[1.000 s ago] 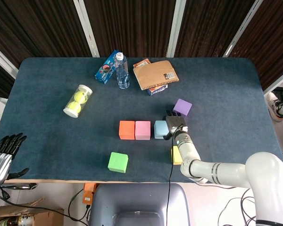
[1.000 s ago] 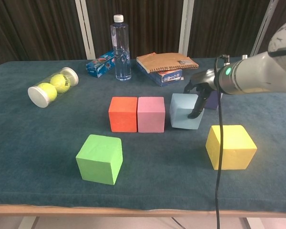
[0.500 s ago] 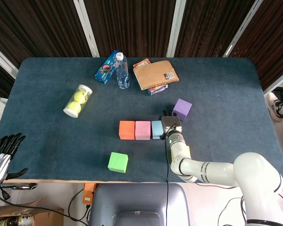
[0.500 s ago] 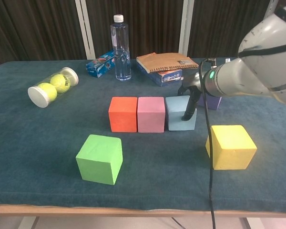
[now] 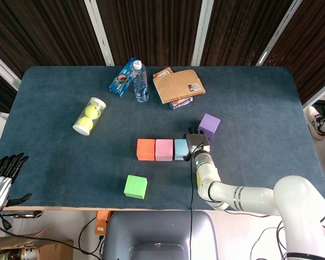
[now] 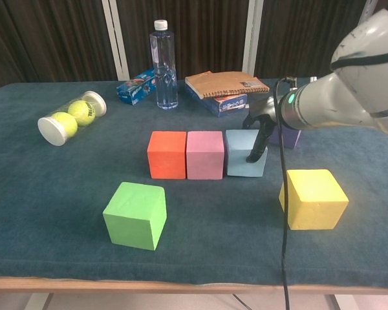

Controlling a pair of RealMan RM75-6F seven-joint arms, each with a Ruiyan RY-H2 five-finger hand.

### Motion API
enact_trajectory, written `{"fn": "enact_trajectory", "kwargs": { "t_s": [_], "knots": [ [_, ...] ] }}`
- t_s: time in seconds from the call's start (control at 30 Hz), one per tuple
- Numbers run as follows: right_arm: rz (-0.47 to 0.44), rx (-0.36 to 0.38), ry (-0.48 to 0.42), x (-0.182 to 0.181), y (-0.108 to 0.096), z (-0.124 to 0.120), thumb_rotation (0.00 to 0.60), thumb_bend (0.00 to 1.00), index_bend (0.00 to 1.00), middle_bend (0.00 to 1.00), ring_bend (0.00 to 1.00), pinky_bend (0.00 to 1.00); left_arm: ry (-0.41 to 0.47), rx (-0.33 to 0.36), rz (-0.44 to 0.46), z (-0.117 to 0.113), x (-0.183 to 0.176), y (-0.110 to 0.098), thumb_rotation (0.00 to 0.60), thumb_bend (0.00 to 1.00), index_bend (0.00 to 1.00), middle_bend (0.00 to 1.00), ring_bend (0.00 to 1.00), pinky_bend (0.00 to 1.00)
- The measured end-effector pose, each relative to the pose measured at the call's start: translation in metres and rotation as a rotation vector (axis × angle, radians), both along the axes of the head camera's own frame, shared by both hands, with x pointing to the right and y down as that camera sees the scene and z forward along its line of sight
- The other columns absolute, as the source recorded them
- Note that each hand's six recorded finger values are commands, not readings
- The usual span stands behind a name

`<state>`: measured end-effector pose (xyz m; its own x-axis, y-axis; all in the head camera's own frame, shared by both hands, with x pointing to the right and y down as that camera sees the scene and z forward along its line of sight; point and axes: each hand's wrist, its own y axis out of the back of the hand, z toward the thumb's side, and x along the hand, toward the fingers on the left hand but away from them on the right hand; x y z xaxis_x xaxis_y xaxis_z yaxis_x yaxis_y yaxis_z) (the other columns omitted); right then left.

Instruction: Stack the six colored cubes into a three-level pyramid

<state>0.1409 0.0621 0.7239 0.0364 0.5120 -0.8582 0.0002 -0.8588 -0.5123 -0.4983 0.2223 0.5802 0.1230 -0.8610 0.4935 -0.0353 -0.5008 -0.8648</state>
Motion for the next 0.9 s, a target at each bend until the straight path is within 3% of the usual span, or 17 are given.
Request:
{"fn": "enact_trajectory", "kwargs": {
  "t_s": [0.9],
  "knots": [
    [0.001,-0.014,-0.019,-0.0078,0.0047,0.0030,0.600,0.24,0.46,0.00,0.00,0.00,-0.001,-0.002,-0.003,0.0001,-0.0019,0.0003,0.594,0.10,0.00,0.03,0.00,0.07]
  ]
}}
